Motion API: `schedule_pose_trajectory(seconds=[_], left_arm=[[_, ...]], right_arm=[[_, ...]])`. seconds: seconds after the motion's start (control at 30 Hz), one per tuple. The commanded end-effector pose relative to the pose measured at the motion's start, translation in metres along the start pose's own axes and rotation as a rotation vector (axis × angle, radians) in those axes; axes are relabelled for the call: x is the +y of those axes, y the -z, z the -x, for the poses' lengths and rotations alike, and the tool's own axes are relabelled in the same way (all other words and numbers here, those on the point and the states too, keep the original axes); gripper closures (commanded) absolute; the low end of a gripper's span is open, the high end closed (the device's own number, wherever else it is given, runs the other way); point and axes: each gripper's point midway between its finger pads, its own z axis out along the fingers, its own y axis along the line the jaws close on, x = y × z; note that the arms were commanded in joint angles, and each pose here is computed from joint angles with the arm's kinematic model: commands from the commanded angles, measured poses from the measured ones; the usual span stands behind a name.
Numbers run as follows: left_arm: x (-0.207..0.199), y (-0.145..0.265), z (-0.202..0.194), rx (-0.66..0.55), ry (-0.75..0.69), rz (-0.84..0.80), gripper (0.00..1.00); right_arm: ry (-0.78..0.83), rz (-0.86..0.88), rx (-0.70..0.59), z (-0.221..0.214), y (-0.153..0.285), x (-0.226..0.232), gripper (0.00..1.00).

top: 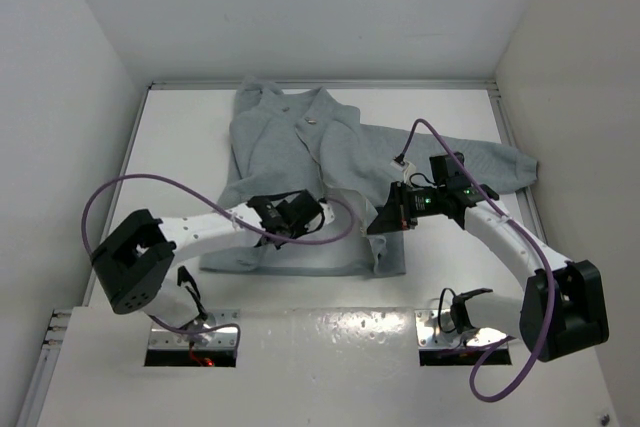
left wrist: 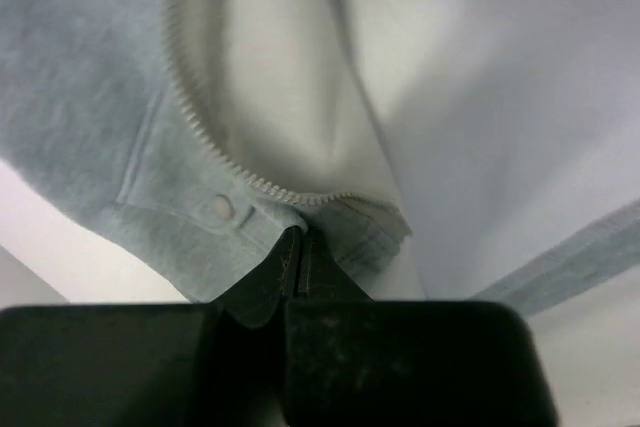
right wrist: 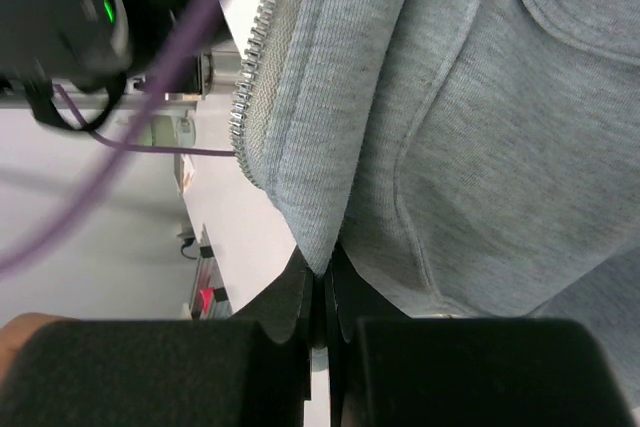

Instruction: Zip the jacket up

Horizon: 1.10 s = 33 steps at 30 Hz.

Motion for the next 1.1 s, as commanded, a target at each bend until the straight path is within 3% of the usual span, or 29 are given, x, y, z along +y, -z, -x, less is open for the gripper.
schedule_pose_trajectory(seconds=[0.0,0.3,0.57,0.67,0.7,0.9,1.07], left_arm=[[-0.007,0.007,0.014,-0.060,-0.104,0.048,1.00],[-0.073,0.014,0.049,-0.180,-0.128,-0.229,1.00],[-0.099,0.014,0.056,-0.176,-0.139,-0.304,1.00],[-0.101,0.014,0.058,-0.186,-0.137,-0.312,0.86],[-0.101,0.014,0.058,-0.185,-0.126,-0.313,0.75],[-0.087,0.028,0.066,-0.203,-0.096,-0.275,0.44],[-0.061,0.052,0.073,-0.233,-0.032,-0.196,0.44]], right_arm=[[0.071,0.045,-0.012,0.005,0.003,0.015,1.00],[0.067,0.042,-0.002,0.000,0.004,0.015,1.00],[0.053,0.039,-0.003,0.002,0.004,0.013,1.00],[0.054,0.040,-0.002,0.002,0.003,0.013,1.00],[0.060,0.040,-0.005,0.003,0.004,0.013,1.00],[0.058,0.043,-0.003,0.003,0.004,0.014,1.00],[0.055,0.050,0.000,0.003,0.004,0.017,1.00]])
